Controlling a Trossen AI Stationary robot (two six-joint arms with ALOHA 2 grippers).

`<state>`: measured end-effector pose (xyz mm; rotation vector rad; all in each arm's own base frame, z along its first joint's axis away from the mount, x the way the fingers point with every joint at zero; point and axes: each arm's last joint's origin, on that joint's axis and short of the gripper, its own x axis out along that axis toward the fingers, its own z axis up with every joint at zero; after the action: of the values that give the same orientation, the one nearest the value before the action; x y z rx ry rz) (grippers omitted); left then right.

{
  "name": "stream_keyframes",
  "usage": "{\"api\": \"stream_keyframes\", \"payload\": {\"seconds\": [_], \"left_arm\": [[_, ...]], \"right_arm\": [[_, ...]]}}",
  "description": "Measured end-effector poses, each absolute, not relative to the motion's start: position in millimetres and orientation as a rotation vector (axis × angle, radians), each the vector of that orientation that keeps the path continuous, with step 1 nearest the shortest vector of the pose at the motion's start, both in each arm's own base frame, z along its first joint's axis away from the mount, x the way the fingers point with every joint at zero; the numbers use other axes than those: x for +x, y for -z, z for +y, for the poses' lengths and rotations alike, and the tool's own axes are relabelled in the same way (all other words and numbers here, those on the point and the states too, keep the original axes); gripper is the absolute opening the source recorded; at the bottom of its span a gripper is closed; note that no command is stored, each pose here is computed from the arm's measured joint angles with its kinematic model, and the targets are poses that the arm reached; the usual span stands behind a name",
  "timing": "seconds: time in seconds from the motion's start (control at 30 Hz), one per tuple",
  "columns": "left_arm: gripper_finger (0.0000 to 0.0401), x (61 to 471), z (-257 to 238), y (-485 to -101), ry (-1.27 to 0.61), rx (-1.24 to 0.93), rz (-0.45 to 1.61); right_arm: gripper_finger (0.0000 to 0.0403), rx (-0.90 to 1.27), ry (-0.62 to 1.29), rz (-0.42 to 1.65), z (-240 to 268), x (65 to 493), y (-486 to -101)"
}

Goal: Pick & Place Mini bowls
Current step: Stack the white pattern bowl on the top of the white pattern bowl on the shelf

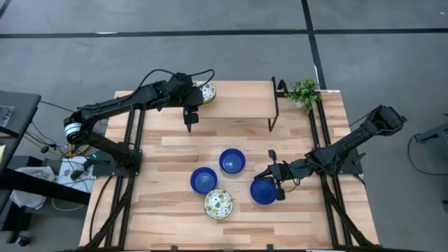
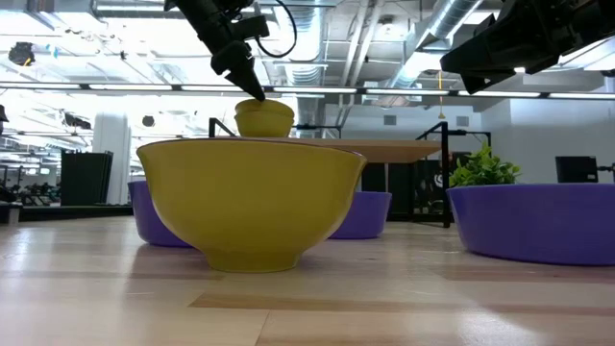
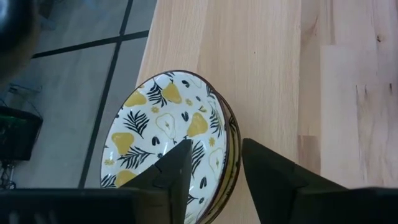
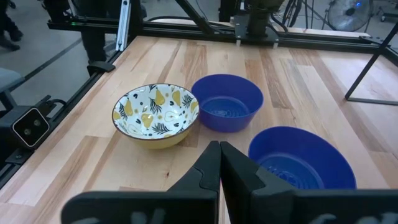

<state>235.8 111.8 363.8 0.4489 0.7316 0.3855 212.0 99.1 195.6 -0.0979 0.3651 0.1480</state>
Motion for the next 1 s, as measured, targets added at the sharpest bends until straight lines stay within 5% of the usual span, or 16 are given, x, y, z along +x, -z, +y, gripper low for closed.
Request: {"api": "stream_keyframes", "payload": {"seconds": [0.63, 1.0], "left_arm": [[0.0248, 235.7, 111.7, -363.4, -0.399, 0.407, 0.725], [0.0249, 239.9, 102.1, -363.4, -0.351, 0.521, 0.745]], "right_arm": [[0.0, -0.098, -0.148, 0.365, 99.1, 212.0, -195.7], [0.0, -0.091, -0.147, 0.365, 99.1, 212.0, -195.7]]}}
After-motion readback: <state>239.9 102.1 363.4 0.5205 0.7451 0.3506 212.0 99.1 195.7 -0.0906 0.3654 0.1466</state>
